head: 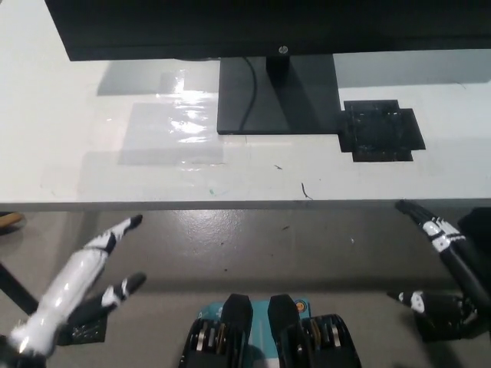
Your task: The monitor is placed at the center of the table and the robot uses both its hand to grab the left and right sides of the monitor to tilt the angle of the monitor downwards
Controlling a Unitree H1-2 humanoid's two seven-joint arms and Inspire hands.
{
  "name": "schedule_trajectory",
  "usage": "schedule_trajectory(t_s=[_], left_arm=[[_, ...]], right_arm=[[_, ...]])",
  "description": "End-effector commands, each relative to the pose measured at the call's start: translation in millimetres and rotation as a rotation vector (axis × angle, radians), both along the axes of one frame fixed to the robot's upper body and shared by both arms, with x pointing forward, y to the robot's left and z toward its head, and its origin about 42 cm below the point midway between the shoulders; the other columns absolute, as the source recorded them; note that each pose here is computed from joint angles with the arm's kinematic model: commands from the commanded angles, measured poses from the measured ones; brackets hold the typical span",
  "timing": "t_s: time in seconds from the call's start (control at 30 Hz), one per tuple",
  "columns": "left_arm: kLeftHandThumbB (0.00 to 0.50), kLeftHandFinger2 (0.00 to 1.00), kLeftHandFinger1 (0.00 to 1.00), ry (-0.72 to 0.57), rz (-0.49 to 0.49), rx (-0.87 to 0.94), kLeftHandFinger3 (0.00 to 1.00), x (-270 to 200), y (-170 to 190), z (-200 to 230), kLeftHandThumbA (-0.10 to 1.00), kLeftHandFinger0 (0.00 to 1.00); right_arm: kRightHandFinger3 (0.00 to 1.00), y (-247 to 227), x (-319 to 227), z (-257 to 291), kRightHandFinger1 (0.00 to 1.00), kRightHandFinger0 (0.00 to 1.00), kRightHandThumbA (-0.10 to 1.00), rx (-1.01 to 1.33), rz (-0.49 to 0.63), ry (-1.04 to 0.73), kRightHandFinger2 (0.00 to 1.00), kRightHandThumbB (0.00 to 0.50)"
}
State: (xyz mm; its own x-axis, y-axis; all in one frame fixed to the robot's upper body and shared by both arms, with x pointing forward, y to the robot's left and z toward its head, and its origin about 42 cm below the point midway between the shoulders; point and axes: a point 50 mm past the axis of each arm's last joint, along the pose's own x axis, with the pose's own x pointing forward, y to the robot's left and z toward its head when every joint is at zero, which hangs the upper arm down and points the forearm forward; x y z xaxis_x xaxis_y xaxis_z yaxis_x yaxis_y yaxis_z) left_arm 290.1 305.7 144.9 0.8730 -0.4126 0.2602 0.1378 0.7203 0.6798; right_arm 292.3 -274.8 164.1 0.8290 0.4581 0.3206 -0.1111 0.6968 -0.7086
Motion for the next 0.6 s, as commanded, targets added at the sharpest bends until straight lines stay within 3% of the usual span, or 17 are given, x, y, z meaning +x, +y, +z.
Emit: schedule_trajectory(t_s=[0.0,0.07,0.1,0.17,0.23,0.27,0.3,0.37,0.47,0.5,0.57], left_arm=[[0.394,1.00,1.00,-0.363,-0.319,-0.417,1.00,-114,-19,139,0.91,1.00],[0.393,1.00,1.00,-0.363,-0.320,-0.418,1.00,-115,-19,139,0.91,1.00],[0.368,1.00,1.00,-0.275,-0.299,-0.362,1.00,-105,-39,104,0.95,1.00],[0.397,1.00,1.00,-0.186,-0.269,-0.346,1.00,-90,-48,74,1.00,1.00],[0.396,1.00,1.00,-0.148,-0.250,-0.337,1.00,-85,-51,62,0.99,1.00],[0.382,1.00,1.00,-0.073,-0.200,-0.319,1.00,-72,-58,30,0.97,1.00],[0.384,1.00,1.00,-0.061,-0.191,-0.317,1.00,-69,-59,24,0.97,1.00],[0.373,1.00,1.00,0.009,-0.143,-0.320,1.00,-57,-65,-7,0.95,1.00],[0.372,1.00,1.00,0.010,-0.142,-0.320,1.00,-57,-65,-7,0.95,1.00],[0.341,1.00,1.00,0.112,-0.044,-0.294,1.00,-37,-66,-49,0.99,1.00],[0.336,1.00,1.00,0.175,0.003,-0.300,1.00,-29,-64,-69,0.96,1.00]], right_arm=[[1.00,35,-101,140,1.00,1.00,0.98,0.340,0.133,-0.710,1.00,0.458],[1.00,35,-102,140,1.00,1.00,0.98,0.341,0.133,-0.710,1.00,0.458],[1.00,57,-85,90,1.00,1.00,0.99,0.395,0.130,-0.495,1.00,0.374],[1.00,68,-77,54,1.00,1.00,1.00,0.397,0.073,-0.369,1.00,0.389],[1.00,72,-73,40,1.00,1.00,1.00,0.402,0.047,-0.333,1.00,0.371],[1.00,81,-61,8,1.00,1.00,1.00,0.440,-0.010,-0.216,1.00,0.389],[1.00,82,-59,1,1.00,1.00,1.00,0.454,-0.021,-0.189,1.00,0.399],[1.00,88,-45,-24,1.00,1.00,1.00,0.514,-0.048,-0.068,1.00,0.369],[1.00,88,-45,-24,1.00,1.00,1.00,0.514,-0.051,-0.071,1.00,0.370],[1.00,91,-17,-61,1.00,1.00,0.99,0.514,-0.111,0.067,1.00,0.341],[1.00,93,-5,-81,1.00,1.00,0.98,0.517,-0.154,0.141,1.00,0.383]])
